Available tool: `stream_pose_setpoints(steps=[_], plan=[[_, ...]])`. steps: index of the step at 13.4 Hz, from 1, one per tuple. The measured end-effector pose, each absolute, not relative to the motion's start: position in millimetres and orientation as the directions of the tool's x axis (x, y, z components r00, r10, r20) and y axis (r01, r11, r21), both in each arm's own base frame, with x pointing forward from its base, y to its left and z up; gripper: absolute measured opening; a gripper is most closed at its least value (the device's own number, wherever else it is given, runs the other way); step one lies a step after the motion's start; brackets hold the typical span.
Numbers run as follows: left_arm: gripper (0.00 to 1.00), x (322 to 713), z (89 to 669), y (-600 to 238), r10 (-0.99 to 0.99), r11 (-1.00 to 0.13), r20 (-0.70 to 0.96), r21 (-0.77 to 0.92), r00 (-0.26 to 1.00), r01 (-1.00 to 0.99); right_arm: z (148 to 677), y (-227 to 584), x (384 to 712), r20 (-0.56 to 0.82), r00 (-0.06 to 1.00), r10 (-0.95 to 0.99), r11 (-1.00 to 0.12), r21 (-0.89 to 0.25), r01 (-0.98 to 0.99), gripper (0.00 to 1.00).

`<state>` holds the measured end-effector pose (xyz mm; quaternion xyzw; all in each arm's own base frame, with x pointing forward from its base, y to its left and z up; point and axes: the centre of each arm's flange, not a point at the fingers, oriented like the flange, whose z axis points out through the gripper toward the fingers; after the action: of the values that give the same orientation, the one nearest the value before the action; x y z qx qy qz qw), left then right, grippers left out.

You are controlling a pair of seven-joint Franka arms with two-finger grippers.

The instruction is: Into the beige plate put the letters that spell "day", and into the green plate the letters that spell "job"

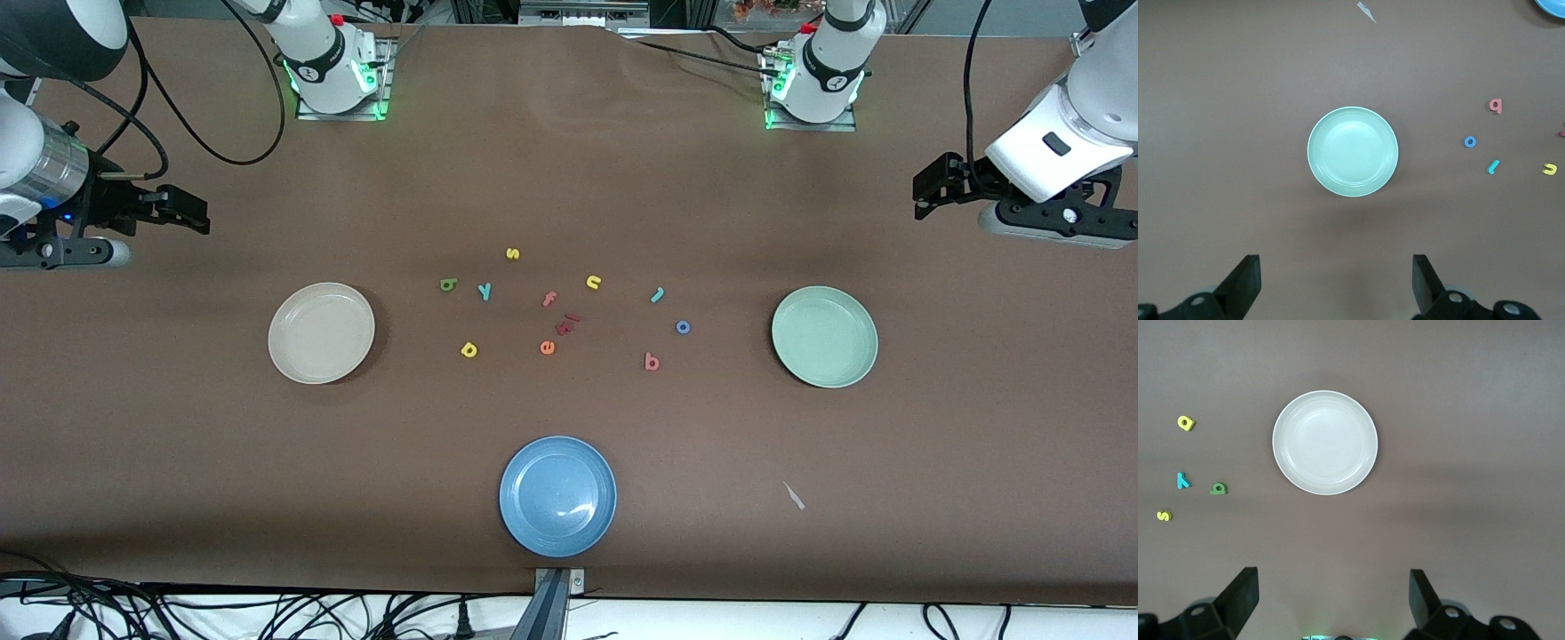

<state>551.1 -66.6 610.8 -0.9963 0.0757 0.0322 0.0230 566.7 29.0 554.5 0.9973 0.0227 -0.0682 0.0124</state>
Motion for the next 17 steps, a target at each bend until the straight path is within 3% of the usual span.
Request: stream_pose_setpoints(steps=[17], plan=[[1.0, 551.1, 610.7, -66.6, -0.149, -0.987, -0.068, -0.041, 0.986, -0.152, 548.7, 27.3, 567.4, -0.142, 0.989, 0.041, -0.999, 0.024, 0.045, 1.0]])
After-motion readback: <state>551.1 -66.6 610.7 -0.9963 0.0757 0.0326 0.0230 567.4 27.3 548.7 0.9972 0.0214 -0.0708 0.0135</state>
